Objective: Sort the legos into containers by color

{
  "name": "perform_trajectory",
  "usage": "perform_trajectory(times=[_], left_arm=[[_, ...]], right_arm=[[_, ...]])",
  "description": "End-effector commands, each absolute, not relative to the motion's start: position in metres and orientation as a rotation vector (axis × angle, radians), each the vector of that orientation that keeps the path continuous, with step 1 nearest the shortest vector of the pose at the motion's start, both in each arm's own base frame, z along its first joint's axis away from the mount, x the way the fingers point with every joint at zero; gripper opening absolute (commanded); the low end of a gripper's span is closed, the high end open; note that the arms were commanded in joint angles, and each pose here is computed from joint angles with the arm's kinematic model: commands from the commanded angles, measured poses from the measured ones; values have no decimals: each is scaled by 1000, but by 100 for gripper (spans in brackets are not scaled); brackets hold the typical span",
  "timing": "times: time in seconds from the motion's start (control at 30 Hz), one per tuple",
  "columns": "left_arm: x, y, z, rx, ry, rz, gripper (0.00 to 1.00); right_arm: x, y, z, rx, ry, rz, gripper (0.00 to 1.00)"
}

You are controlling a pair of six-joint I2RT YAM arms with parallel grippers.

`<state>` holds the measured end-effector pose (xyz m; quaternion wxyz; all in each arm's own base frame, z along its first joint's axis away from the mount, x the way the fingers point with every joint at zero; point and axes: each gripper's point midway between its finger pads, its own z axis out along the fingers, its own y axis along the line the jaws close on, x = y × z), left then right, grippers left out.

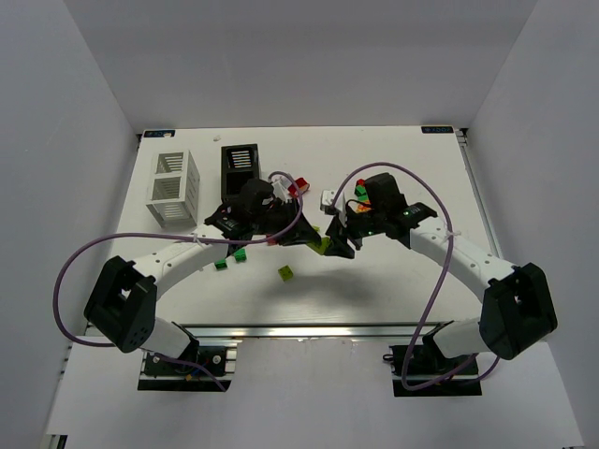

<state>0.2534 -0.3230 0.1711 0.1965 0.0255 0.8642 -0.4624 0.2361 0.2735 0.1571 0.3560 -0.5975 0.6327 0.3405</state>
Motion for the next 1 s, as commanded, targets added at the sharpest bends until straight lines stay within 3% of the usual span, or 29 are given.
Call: perform_trajectory(times=[0.0, 0.07, 0.23, 0.4, 0.7, 0.97], left_arm=[[255, -330, 201, 110, 2331, -1361, 6], [256, -330, 202, 109, 2328, -1363, 6], [261, -324, 200, 97, 2339, -1318, 4], [277, -293, 188, -8, 2378, -1197, 0], [323, -201, 206, -175, 2346, -923, 0], [383, -116, 280, -337, 2159, -452, 0]], right_arm=[[238, 278, 158, -1525, 1619, 881, 61], [239, 279, 159, -1518, 1611, 883, 53], [241, 279, 166, -1511, 1597, 868, 16], [240, 274, 175, -1512, 1560, 826, 0], [235, 268, 194, -1450, 1522, 819, 0], [235, 269, 196, -1410, 1525, 833, 0]])
